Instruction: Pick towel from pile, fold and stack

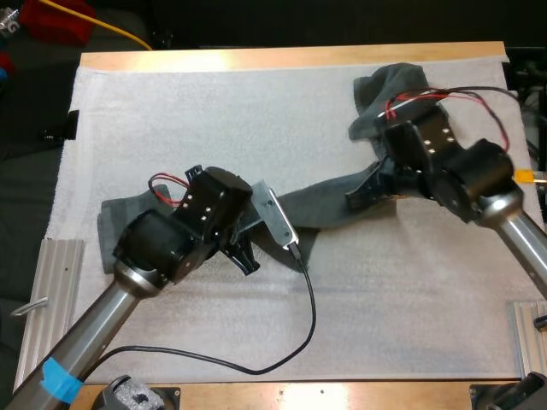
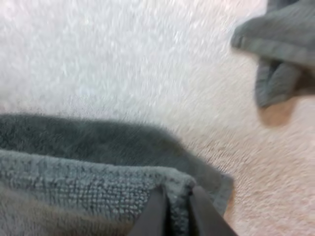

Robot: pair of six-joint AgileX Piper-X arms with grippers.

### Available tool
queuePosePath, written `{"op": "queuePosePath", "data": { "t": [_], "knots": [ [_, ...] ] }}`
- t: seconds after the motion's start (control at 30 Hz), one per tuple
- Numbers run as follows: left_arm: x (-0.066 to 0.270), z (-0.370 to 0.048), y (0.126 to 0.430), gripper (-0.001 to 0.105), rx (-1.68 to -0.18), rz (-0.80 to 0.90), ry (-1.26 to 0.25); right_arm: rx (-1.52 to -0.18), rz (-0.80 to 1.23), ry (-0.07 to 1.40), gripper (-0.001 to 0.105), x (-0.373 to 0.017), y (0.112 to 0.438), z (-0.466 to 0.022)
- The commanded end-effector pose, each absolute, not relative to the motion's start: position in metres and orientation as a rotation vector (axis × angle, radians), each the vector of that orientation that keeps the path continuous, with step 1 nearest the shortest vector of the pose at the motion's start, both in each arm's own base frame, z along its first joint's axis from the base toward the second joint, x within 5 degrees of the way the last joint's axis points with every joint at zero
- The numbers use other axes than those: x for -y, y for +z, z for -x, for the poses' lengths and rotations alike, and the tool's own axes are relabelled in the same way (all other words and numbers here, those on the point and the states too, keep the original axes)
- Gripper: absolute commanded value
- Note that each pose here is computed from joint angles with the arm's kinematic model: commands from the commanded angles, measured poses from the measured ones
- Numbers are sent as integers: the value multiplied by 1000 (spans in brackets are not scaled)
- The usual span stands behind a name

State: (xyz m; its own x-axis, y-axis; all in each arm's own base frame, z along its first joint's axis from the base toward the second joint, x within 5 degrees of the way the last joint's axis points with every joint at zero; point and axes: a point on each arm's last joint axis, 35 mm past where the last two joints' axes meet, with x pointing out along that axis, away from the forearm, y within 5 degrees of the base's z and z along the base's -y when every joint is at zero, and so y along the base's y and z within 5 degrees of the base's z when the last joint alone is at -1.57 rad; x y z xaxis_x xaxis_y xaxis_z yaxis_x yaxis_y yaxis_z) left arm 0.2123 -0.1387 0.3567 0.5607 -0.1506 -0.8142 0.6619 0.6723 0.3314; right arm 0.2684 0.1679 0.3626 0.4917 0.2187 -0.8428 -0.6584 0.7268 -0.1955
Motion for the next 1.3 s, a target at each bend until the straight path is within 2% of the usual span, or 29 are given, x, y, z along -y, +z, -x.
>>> {"op": "queuePosePath", "data": {
  "t": [0.0,0.1,0.17,0.3,0.43,0.47,0.57,0.87,1.13,1.2,1.27],
  "knots": [
    [139,-210,363,0,-844,-694,-525,-881,538,547,2,-163,373,-263],
    [138,-208,372,0,-842,-694,-525,-857,535,553,2,-160,382,-254],
    [132,-199,392,0,-888,-701,-525,-819,625,568,2,-171,396,-219],
    [127,-189,392,0,-992,-627,-555,-818,682,585,2,-182,404,-182],
    [126,-177,399,0,-969,-620,-581,-839,710,608,2,-182,406,-165],
    [131,-154,407,0,-935,-621,-630,-850,724,633,2,-184,408,-147],
    [138,-135,404,0,-998,-643,-630,-863,736,658,2,-184,412,-124],
    [154,-104,402,0,-1020,-687,-655,-860,730,699,2,-178,419,-81],
    [157,-98,409,0,-1003,-656,-665,-881,713,713,2,-176,420,-65],
    [158,-99,409,0,-997,-674,-652,-860,749,668,2,-178,416,-68],
    [185,-118,386,0,-1055,-796,-621,-849,879,583,2,-186,388,-74]
  ]
}}
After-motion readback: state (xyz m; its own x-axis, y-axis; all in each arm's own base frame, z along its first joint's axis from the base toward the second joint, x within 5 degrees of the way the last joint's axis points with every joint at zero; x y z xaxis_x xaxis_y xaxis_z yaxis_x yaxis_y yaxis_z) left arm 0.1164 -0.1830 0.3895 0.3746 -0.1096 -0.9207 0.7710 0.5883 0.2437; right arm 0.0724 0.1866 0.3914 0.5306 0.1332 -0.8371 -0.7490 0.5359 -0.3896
